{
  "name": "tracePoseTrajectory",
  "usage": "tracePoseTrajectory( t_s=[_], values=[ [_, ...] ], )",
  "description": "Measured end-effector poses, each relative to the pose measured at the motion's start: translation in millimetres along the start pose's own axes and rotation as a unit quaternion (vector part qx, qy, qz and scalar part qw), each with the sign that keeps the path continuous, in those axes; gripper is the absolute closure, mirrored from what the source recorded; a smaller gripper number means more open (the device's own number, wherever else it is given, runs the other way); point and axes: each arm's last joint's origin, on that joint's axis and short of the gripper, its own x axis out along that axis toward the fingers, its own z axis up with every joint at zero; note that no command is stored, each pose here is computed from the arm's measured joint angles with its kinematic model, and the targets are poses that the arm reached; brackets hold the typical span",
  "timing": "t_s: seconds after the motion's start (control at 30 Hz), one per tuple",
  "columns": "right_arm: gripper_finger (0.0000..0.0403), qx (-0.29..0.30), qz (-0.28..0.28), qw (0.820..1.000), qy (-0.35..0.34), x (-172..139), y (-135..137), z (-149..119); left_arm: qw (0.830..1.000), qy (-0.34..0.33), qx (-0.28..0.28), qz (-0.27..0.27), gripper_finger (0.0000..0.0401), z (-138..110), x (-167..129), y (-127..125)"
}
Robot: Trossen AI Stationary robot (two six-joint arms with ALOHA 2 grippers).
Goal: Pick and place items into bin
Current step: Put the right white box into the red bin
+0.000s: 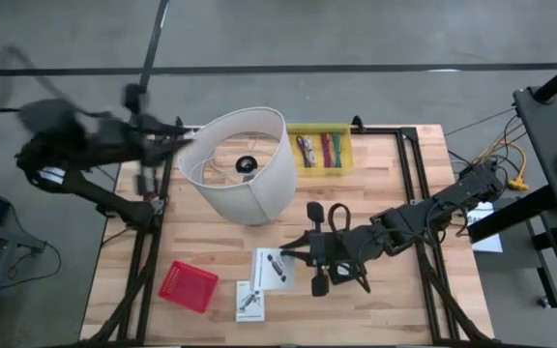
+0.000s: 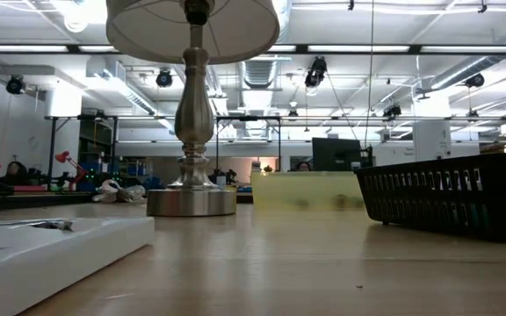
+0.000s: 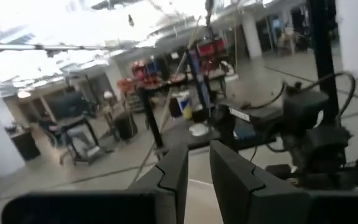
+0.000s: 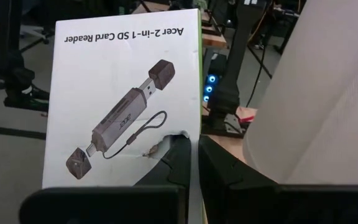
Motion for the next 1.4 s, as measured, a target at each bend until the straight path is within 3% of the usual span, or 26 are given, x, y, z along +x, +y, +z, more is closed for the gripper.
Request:
tracePoseTrajectory(
  t_s=[0.1, 0.2, 0.33, 0.43, 0.57, 0.67, 0.87, 0.97, 1.23, 1.4],
  values=[
    [0.0394, 0.0, -0.001, 1.0, 0.0, 0, 0, 0, 1.0, 0.009, -0.002, 0.021, 0.0349, 5, -16, 0],
    [0.0394, 0.0, -0.001, 1.0, 0.006, 0, 0, -1, 0.999, 0.009, -0.031, -0.011, 0.0349, 7, -20, -10],
    [0.0394, 0.014, -0.005, 1.0, 0.014, 0, 0, -3, 0.998, 0.038, -0.027, -0.035, 0.0349, 6, -22, -30],
    [0.0394, 0.02, -0.014, 1.0, 0.014, 0, -1, -3, 0.997, 0.074, -0.006, -0.032, 0.0349, 3, -18, -58],
    [0.0394, 0.021, -0.032, 0.999, 0.008, -2, 0, -2, 0.993, 0.107, 0.038, 0.023, 0.0349, 3, -14, -98],
    [0.0394, 0.023, -0.039, 0.999, 0.001, -6, 1, 1, 0.992, 0.112, 0.055, 0.031, 0.0349, 5, -18, -133],
    [0.0394, 0.011, -0.044, 0.999, -0.002, -10, 6, 2, 0.985, 0.119, 0.06, 0.112, 0.0349, 8, -30, -183],
    [0.0394, -0.002, -0.037, 0.999, -0.002, -12, 11, 1, 0.986, 0.115, 0.058, 0.106, 0.0349, 7, -32, -206],
    [0.0394, -0.029, -0.022, 0.999, -0.003, -18, 21, 1, 0.989, 0.107, 0.011, 0.103, 0.0349, 3, -32, -244],
    [0.0394, -0.044, -0.019, 0.999, -0.003, -18, 24, 0, 0.988, 0.1, -0.058, 0.103, 0.0349, -5, -30, -265]
  ],
)
